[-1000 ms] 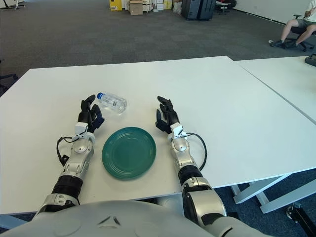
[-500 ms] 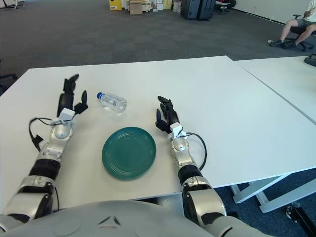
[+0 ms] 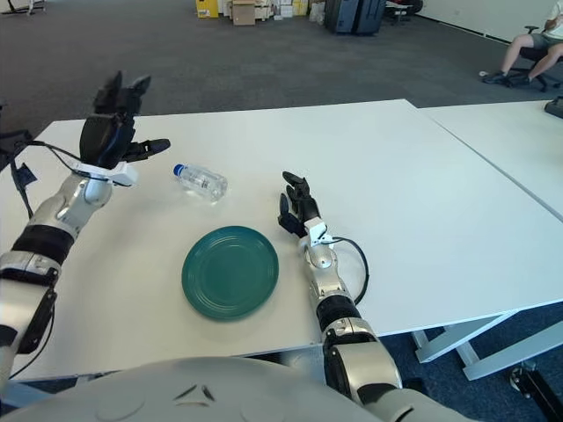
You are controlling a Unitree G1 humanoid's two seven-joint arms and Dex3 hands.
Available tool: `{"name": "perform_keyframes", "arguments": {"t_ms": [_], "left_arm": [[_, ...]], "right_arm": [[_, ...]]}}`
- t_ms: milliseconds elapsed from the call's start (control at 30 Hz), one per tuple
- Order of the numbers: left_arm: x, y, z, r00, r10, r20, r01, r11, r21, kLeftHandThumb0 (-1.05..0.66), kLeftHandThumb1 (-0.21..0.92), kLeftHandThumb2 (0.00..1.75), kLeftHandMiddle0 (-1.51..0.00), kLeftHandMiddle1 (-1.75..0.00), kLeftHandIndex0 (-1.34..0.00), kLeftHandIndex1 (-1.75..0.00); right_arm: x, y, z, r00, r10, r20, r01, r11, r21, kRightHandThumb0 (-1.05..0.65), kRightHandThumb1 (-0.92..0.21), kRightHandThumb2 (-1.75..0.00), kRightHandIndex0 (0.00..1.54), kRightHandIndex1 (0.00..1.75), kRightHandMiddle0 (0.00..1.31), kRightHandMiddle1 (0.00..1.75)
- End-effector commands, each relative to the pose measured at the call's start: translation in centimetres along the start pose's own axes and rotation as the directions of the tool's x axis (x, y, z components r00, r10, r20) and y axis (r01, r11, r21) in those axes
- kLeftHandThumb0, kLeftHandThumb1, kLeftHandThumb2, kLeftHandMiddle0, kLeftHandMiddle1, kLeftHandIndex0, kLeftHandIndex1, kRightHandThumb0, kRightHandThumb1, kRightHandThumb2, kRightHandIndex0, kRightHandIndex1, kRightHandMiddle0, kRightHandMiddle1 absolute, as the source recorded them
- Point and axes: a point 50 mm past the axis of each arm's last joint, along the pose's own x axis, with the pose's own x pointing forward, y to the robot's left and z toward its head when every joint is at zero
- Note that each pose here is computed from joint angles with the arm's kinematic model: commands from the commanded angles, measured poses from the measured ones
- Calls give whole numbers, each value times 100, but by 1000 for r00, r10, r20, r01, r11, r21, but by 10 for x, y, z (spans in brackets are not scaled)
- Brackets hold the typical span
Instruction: Put the bottle into the plate.
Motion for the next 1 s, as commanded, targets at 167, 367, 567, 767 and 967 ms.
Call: {"name": "perform_keyframes", "arguments": {"t_ms": [167, 367, 567, 767, 967], "left_arm": [[16, -13, 6, 978, -148, 148, 118, 974, 191, -105, 89, 10, 0, 0, 0, -21], [20, -32, 13, 940, -283, 190, 220, 930, 294, -105, 90, 9, 0, 0, 0, -16], [17, -45, 21, 875, -408, 260, 302, 880, 365, -105, 90, 7, 0, 0, 0, -5], [0, -62, 23, 772, -563, 297, 417, 800, 432, -105, 89, 6, 0, 0, 0, 0], [-9, -73, 26, 690, -653, 314, 473, 734, 487, -103, 87, 5, 0, 0, -1, -1]], "right_arm": [[-10, -1, -16, 995, -15, -98, 18, 999, 28, -69, -92, -80, 26, 2, 0, 62], [-10, -2, -16, 995, -15, -102, 17, 1000, 23, -69, -92, -80, 26, 2, 0, 61], [-10, -2, -17, 994, -18, -107, 20, 1000, 17, -68, -92, -80, 26, 2, 0, 63], [-11, -2, -17, 994, -18, -107, 21, 1000, 23, -67, -92, -80, 27, 2, 0, 65], [-11, -2, -18, 993, -22, -115, 24, 1000, 16, -66, -92, -80, 27, 2, 0, 65]]}}
